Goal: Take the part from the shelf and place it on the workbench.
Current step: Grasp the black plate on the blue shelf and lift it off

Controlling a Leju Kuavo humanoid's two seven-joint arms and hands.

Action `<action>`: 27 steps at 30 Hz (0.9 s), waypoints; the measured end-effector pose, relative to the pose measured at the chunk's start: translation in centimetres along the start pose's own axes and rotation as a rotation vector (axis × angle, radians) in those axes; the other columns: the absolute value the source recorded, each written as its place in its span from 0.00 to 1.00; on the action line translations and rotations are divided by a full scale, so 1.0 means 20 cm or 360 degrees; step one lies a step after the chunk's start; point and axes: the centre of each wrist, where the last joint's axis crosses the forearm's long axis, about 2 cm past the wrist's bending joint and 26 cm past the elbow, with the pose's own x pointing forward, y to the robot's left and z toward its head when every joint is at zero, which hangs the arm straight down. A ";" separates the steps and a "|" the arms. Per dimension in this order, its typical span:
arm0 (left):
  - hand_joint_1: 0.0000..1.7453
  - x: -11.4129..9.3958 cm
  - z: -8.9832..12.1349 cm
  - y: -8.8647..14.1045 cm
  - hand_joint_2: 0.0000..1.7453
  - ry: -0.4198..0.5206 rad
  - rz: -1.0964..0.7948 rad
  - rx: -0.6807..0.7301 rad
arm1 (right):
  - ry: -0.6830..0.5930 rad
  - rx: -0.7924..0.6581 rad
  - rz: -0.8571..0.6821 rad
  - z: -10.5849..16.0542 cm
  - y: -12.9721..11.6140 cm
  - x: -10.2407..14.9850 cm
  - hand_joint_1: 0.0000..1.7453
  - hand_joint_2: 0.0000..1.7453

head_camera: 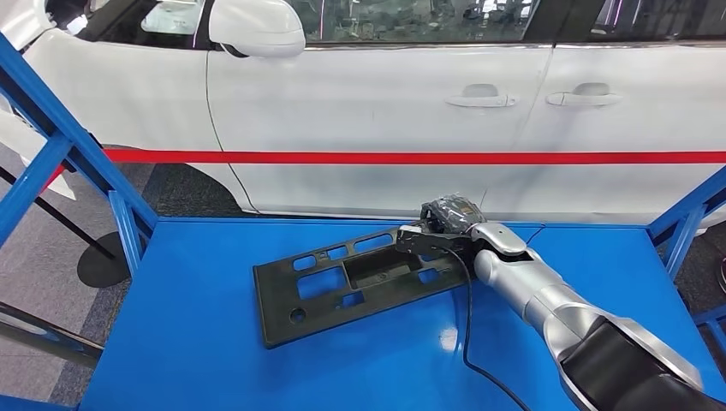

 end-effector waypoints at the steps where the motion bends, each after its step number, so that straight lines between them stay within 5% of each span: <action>1: 0.00 0.00 0.00 0.00 0.00 0.0000 0.0000 0.0000 | 0.0001 -0.0001 0.0000 0.00 0.00 0.00 1.00 1.00; 27: 0.00 0.00 0.00 0.00 0.00 -0.0002 -0.0019 -0.0011 | 0.0030 -0.0106 0.0080 0.00 -0.01 0.00 1.00 1.00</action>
